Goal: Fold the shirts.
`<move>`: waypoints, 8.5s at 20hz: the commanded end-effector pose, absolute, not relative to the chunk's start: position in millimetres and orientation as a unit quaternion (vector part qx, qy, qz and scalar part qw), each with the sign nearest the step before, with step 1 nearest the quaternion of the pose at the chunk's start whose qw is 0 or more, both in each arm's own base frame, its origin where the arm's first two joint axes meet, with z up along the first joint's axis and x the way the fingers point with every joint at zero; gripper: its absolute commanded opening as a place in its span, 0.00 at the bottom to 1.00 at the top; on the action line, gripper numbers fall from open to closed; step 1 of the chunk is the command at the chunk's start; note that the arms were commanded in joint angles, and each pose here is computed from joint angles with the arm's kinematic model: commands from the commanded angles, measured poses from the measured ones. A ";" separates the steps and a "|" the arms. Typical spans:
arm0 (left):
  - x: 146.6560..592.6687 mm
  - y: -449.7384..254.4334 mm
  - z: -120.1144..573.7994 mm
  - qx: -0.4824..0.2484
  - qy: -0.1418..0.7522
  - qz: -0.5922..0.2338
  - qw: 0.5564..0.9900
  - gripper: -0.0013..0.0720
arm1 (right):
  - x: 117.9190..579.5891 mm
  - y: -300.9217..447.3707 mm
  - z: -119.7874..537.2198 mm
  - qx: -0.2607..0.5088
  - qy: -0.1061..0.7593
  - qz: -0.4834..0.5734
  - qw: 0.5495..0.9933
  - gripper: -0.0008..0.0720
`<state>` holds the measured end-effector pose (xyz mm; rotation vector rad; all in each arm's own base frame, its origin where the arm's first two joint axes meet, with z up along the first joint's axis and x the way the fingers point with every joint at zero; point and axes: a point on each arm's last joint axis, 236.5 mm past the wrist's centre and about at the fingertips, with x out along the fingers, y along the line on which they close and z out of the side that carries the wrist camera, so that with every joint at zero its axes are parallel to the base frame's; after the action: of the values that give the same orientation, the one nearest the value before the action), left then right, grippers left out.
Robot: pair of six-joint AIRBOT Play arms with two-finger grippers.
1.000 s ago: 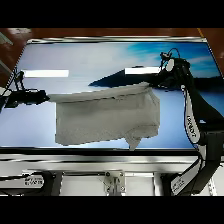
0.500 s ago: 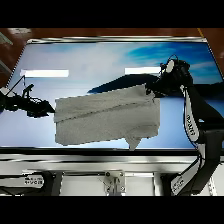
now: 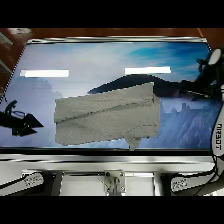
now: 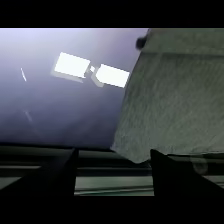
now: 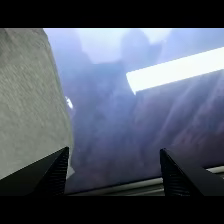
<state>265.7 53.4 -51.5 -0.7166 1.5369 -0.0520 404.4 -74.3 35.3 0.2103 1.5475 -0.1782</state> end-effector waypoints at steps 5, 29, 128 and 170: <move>221.1 -8.5 -100.0 -0.397 0.654 -0.054 0.642 0.76 | 372.9 -42.8 26.7 0.224 0.701 0.006 0.677 0.96; 239.5 -44.2 -111.8 -0.381 0.656 -0.083 0.646 0.07 | 305.4 9.3 -52.9 0.247 0.727 0.050 0.639 0.96; 326.1 -476.8 -36.5 -0.420 0.566 -0.341 0.623 0.06 | 356.2 121.6 175.7 0.183 0.536 0.197 0.800 0.10; 381.6 -105.3 261.3 -0.206 0.228 -0.242 0.921 0.06 | 362.8 221.6 -103.5 0.294 0.696 0.154 0.637 0.95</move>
<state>383.9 -108.9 274.4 -0.4263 0.4119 -0.5236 352.7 200.1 -95.6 0.5486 1.6445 0.3194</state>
